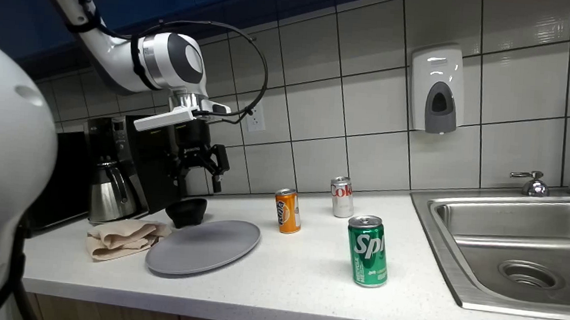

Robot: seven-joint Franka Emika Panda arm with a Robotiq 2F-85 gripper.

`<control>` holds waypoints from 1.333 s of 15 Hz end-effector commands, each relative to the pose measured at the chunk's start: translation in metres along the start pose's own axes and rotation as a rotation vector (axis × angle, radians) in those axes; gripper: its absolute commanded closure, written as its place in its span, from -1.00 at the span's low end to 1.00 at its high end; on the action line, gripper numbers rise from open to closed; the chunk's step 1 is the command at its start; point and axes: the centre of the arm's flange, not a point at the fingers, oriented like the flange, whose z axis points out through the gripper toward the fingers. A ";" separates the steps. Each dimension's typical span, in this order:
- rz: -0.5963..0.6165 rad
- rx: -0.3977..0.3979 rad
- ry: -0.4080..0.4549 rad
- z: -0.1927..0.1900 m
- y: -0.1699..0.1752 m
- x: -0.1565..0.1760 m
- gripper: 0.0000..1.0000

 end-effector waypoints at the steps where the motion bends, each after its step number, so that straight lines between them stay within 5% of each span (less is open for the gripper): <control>1: 0.036 0.013 0.024 0.001 0.036 -0.027 -1.00; 10: 0.110 0.052 0.045 0.011 0.102 -0.044 -1.00; 20: 0.159 0.097 0.072 0.019 0.159 -0.026 -1.00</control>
